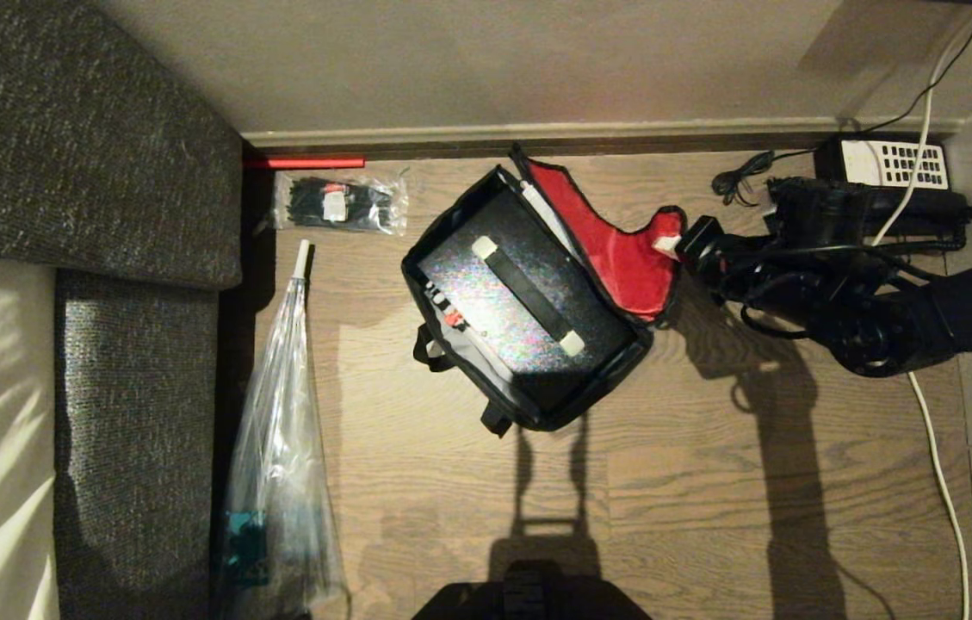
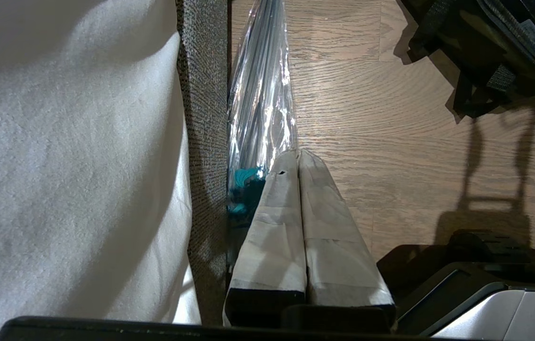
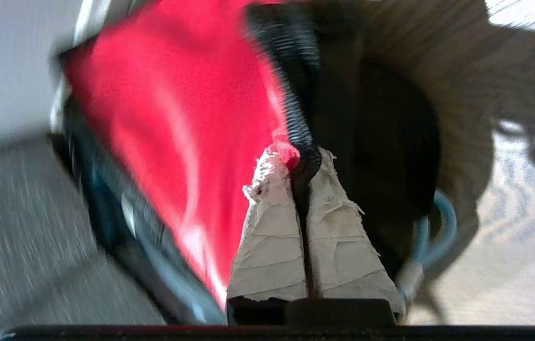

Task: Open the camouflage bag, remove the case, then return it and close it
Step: Close the top of the storage box

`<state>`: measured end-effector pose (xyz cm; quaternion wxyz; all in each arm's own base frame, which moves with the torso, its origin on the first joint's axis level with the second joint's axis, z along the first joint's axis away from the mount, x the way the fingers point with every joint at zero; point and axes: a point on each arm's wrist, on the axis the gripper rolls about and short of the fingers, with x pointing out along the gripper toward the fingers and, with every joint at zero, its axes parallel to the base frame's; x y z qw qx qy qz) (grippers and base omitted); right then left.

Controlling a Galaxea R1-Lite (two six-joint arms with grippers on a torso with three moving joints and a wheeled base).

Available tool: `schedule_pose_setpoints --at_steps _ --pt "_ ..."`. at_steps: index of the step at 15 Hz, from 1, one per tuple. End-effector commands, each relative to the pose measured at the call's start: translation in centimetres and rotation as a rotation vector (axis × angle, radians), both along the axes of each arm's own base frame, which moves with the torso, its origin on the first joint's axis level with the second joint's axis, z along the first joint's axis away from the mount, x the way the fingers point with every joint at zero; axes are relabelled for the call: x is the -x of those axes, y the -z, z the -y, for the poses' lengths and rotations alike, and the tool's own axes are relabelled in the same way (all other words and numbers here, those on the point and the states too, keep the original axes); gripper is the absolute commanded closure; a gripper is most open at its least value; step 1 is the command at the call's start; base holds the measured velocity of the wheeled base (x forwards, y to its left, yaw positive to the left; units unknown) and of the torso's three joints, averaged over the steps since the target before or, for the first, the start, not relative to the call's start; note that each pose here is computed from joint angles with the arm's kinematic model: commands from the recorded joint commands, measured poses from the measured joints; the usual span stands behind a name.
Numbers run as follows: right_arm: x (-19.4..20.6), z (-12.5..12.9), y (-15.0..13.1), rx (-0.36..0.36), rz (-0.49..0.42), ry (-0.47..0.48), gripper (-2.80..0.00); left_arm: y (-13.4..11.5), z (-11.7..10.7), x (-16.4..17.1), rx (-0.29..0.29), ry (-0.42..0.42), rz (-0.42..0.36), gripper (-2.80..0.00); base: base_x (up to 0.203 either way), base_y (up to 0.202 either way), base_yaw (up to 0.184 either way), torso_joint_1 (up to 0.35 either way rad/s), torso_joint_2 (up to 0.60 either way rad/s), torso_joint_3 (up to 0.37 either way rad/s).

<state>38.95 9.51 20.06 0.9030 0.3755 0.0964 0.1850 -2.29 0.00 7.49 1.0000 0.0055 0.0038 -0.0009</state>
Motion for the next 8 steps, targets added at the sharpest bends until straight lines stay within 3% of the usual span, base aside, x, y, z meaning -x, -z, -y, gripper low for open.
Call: schedule_pose_setpoints --at_steps 1,8 --pt "1.9 0.1 -0.5 0.048 0.026 -0.086 0.0 0.0 0.0 0.0 -0.001 0.0 0.0 0.0 0.0 0.0 0.0 0.0 0.0 0.0" --pt "5.5 -2.4 -1.4 0.13 0.164 -0.217 0.0 0.0 0.0 0.0 0.0 -0.001 0.0 0.0 0.0 0.0 0.0 0.0 0.0 0.0"
